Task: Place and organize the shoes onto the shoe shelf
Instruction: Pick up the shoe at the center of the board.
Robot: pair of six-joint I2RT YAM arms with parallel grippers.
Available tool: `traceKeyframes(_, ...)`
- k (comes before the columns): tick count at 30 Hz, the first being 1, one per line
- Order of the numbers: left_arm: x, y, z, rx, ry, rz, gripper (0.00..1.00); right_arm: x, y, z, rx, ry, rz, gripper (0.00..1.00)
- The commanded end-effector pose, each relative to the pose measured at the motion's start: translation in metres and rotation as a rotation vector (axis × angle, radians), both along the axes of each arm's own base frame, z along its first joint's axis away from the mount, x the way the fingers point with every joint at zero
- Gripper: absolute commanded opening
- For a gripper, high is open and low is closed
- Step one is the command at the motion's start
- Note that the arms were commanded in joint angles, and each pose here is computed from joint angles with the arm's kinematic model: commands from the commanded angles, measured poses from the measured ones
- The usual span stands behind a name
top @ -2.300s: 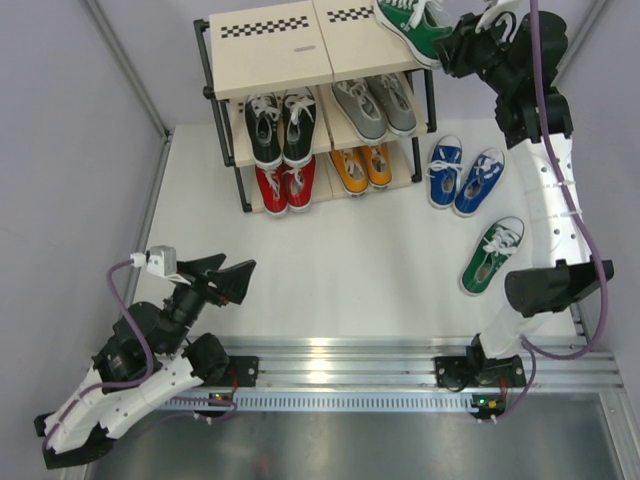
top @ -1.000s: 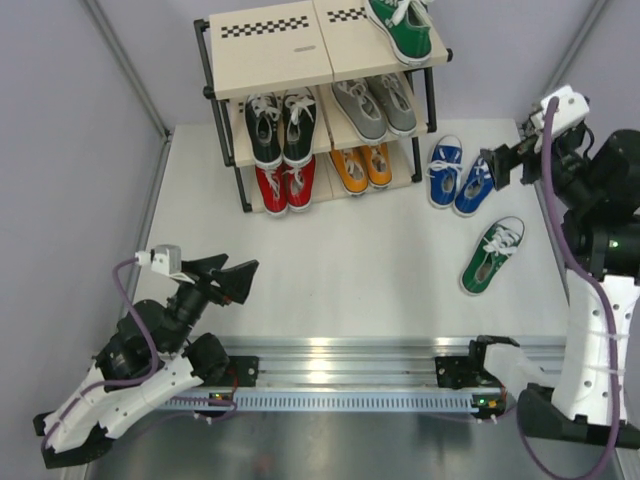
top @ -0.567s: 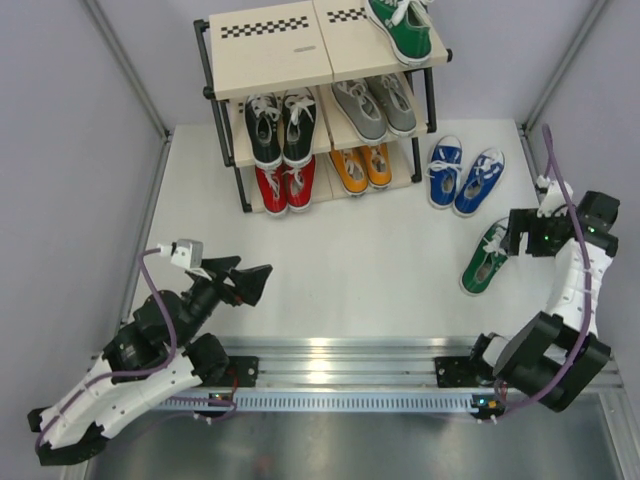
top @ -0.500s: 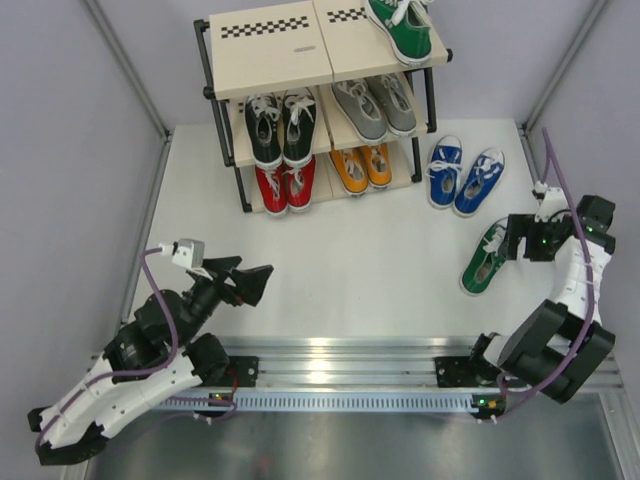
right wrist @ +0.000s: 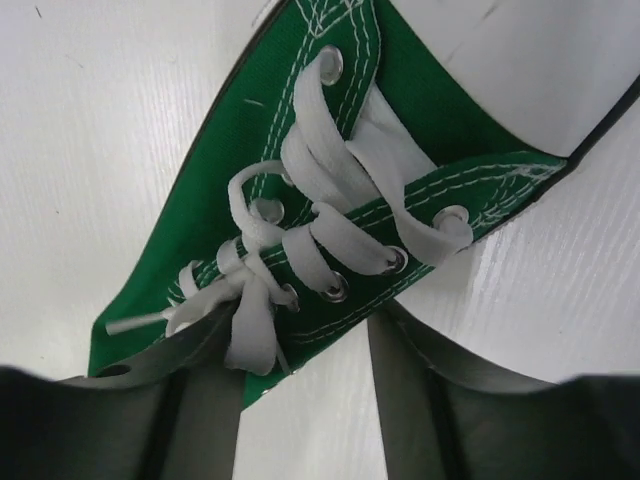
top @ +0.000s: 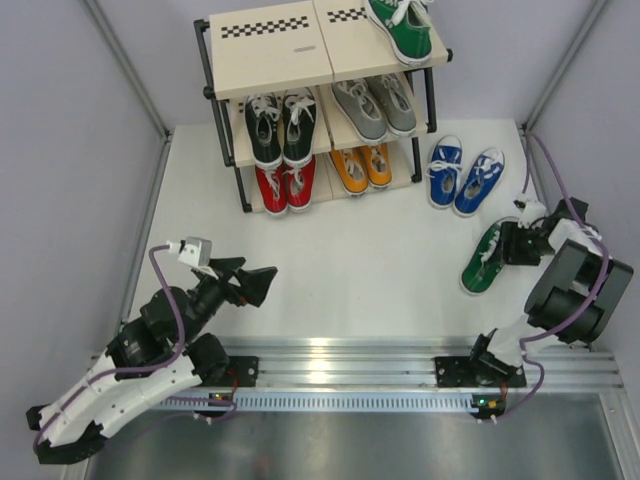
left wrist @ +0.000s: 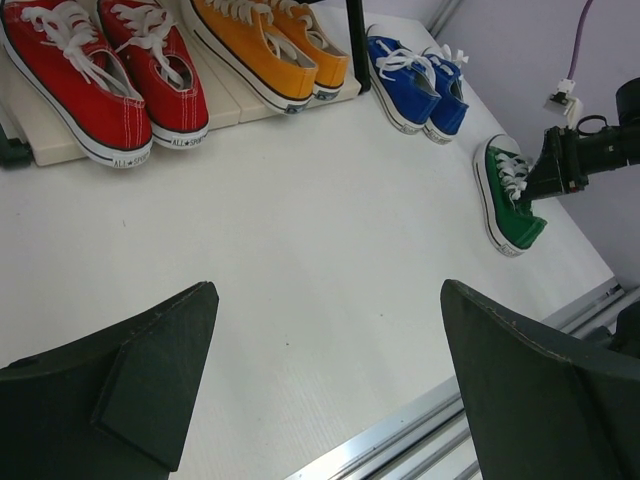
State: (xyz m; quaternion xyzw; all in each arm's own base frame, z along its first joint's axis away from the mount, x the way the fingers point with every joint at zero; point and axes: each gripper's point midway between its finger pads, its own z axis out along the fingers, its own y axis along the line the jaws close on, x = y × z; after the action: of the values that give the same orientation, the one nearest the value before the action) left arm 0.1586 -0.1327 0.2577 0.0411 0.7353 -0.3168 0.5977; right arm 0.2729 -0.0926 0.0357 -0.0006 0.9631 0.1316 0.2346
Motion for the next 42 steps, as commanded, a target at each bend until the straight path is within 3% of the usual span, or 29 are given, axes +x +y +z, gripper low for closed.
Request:
traceKeyframes(1,0.001,-0.003,-0.001,0.016,-0.005,-0.012,0.98,0.029,-0.025,-0.001,-0.125,-0.08,0.022,0.45)
traceKeyframes(3,0.001,-0.005,-0.001,0.014,-0.004,-0.018,0.98,0.032,-0.022,0.005,-0.113,-0.101,0.036,0.24)
traceKeyframes(5,0.0,-0.006,-0.001,0.013,-0.004,-0.024,0.98,0.033,-0.015,0.014,-0.085,-0.128,0.063,0.12)
traceKeyframes(6,0.0,-0.006,0.001,0.0,-0.005,-0.023,0.98,0.035,-0.012,0.023,-0.086,-0.155,0.078,0.0)
traceKeyframes(13,0.0,-0.03,0.0,-0.107,0.044,-0.078,0.98,0.015,0.036,0.076,-0.006,-0.27,0.37,0.0)
traceKeyframes(14,0.002,-0.038,0.003,-0.145,0.036,-0.092,0.98,0.003,0.052,0.081,0.049,-0.252,0.409,0.0)
traceKeyframes(21,0.015,-0.096,0.0,-0.348,0.093,-0.189,0.98,-0.025,0.123,0.117,0.024,-0.352,0.677,0.0)
traceKeyframes(25,0.022,-0.125,-0.01,-0.411,0.136,-0.24,0.97,-0.035,0.179,0.134,0.101,-0.389,0.812,0.0)
traceKeyframes(29,0.035,-0.156,-0.033,-0.367,0.233,-0.258,0.98,-0.048,0.234,0.149,0.236,-0.402,0.961,0.0)
traceKeyframes(34,0.041,-0.17,-0.031,-0.415,0.236,-0.272,0.98,-0.055,0.286,0.165,0.371,-0.385,1.077,0.0)
traceKeyframes(42,0.052,-0.169,-0.042,-0.422,0.229,-0.22,0.98,-0.068,0.316,0.178,0.496,-0.365,1.172,0.0)
